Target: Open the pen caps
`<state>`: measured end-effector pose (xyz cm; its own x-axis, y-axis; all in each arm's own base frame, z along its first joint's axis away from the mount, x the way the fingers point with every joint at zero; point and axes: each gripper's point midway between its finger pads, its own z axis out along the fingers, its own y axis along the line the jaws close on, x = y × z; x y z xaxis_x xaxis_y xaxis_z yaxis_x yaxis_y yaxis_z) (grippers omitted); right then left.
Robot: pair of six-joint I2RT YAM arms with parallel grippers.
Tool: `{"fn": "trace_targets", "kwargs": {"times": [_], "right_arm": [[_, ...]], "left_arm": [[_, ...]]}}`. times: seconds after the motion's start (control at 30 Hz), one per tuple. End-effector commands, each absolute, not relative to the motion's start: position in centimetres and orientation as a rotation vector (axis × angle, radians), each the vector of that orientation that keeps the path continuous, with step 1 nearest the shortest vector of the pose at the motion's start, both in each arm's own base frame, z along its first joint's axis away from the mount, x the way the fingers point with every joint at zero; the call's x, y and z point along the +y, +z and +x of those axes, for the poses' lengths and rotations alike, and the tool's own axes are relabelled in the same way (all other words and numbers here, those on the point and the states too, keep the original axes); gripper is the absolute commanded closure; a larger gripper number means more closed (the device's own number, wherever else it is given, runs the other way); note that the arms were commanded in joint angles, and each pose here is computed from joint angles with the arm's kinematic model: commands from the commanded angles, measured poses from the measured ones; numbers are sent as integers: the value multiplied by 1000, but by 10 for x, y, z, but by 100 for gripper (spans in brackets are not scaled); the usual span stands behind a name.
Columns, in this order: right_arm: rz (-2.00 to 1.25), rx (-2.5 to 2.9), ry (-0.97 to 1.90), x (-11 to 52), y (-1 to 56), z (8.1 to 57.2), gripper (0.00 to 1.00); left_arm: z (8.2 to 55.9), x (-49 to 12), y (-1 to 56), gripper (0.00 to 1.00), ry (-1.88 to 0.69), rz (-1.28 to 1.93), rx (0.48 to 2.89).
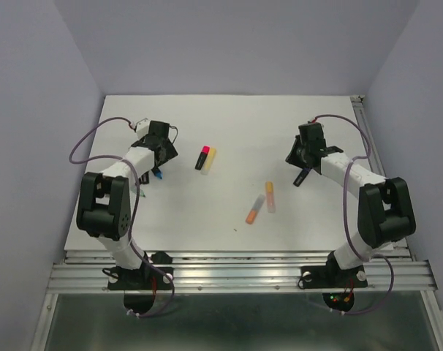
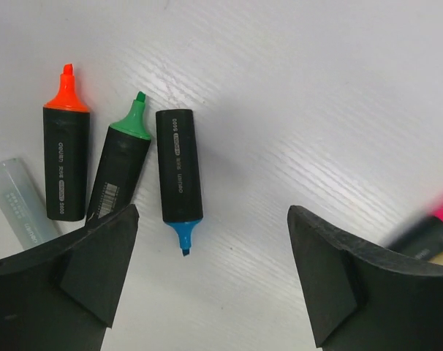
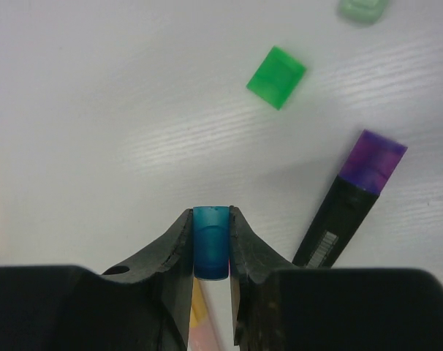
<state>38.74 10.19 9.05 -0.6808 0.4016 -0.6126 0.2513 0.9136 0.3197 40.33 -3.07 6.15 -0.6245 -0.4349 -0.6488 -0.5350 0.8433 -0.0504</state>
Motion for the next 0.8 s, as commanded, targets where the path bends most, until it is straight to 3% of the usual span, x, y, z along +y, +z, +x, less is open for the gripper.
{"fn": "trace_targets", "kwargs": {"times": [0.0,0.13,0.33,0.77], "right_arm": [[523,2312,86,74,96,424,99],[565,2346,-2,62,79,434,98],[575,2377,-72,53,64,442,89],[590,2409,-158,42,56,439,77]], "left_arm": [[404,-50,116,1,-12,-619,2219],[392,-71,144,1,-183,-510,2141],[382,-91,172,1,-329,-382,2051],[386,-113,150,1,-413,-270,2128]]}}
